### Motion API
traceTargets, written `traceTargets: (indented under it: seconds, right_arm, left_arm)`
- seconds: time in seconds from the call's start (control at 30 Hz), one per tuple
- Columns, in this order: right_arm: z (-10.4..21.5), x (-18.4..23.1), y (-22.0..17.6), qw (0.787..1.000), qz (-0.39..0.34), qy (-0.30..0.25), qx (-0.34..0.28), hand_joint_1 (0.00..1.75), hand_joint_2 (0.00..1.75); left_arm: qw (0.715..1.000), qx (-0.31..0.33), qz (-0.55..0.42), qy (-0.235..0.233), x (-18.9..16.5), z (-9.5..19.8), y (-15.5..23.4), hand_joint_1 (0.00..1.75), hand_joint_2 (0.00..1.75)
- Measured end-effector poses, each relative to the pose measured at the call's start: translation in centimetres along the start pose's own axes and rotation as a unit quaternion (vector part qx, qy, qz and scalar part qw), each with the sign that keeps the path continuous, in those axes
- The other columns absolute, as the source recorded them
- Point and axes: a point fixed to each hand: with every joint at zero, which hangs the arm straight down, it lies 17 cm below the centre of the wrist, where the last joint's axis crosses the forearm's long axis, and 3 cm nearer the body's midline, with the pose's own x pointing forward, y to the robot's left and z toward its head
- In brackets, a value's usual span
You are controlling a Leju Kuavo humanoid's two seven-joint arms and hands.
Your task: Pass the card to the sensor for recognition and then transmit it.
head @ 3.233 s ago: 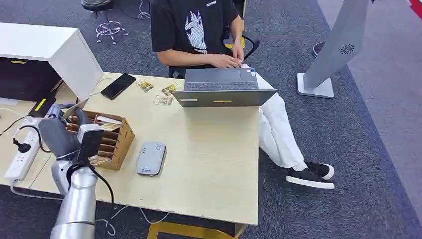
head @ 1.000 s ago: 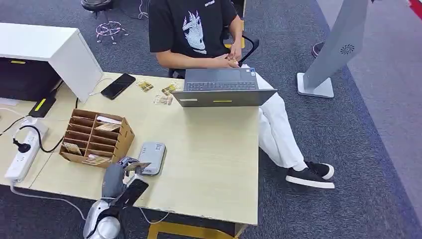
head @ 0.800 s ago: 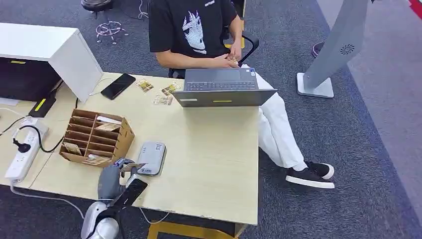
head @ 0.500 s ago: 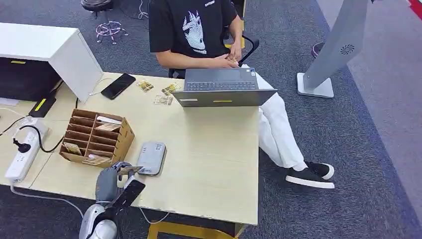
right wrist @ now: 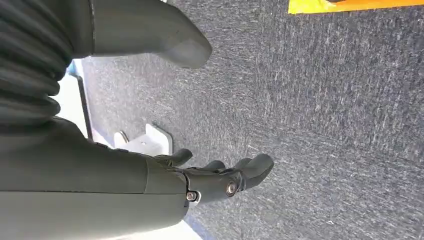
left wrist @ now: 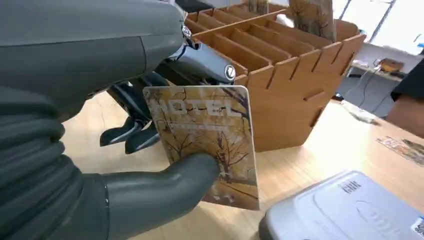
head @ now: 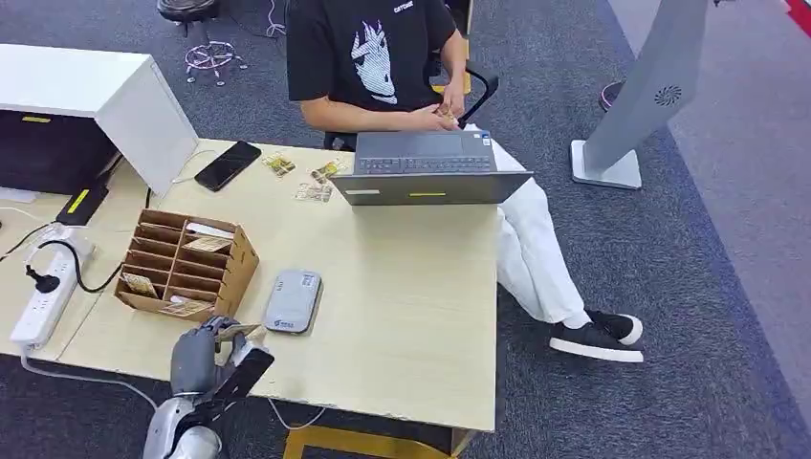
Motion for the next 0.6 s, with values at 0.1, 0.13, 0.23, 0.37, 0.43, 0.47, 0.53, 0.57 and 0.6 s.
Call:
traceTargets:
  seconds: [0.1,0.13,0.23,0.37,0.43,0.47,0.53,0.57,0.6]
  right_arm:
    - [0.0,-0.1,0.0,1.0,-0.003,0.002,0.0,0.0,1.75]
    - [0.0,-0.1,-0.1,1.0,-0.003,0.002,0.0,0.0,1.75]
    - [-0.1,-0.2,-0.1,1.0,0.0,0.002,-0.002,0.0,1.75]
    - [-0.1,-0.1,-0.2,1.0,0.01,-0.001,-0.004,0.0,1.75]
    - [-0.1,0.1,-0.3,1.0,0.012,-0.005,-0.004,0.0,1.75]
    - [-0.1,0.2,-0.3,1.0,0.012,-0.006,-0.005,0.0,1.75]
    - [-0.1,0.4,-0.4,1.0,0.011,-0.009,-0.007,0.0,1.75]
    - [-0.1,0.4,-0.5,1.0,0.011,-0.009,-0.007,0.0,1.75]
    - [-0.1,0.4,-0.5,1.0,0.011,-0.008,-0.007,0.0,1.75]
  left_arm:
    - [1.0,-0.002,-0.026,0.004,-0.5,-0.1,0.0,1.75,1.75]
    - [0.999,-0.001,-0.033,0.007,-0.7,-0.1,0.1,1.75,1.75]
    - [0.999,-0.002,-0.049,0.018,-1.5,-0.2,0.3,1.75,1.75]
    - [0.996,-0.019,-0.08,0.046,-3.3,-1.0,0.3,1.75,1.75]
    - [0.994,-0.023,-0.088,0.059,-4.0,-1.9,0.3,1.75,1.75]
    - [0.994,-0.022,-0.091,0.06,-4.1,-2.4,0.3,1.75,1.75]
    - [0.994,-0.02,-0.095,0.056,-4.2,-3.1,0.3,1.75,1.75]
    - [0.994,-0.019,-0.096,0.052,-4.1,-3.3,0.2,1.75,1.75]
    - [0.994,-0.016,-0.095,0.046,-3.7,-3.4,0.2,1.75,1.75]
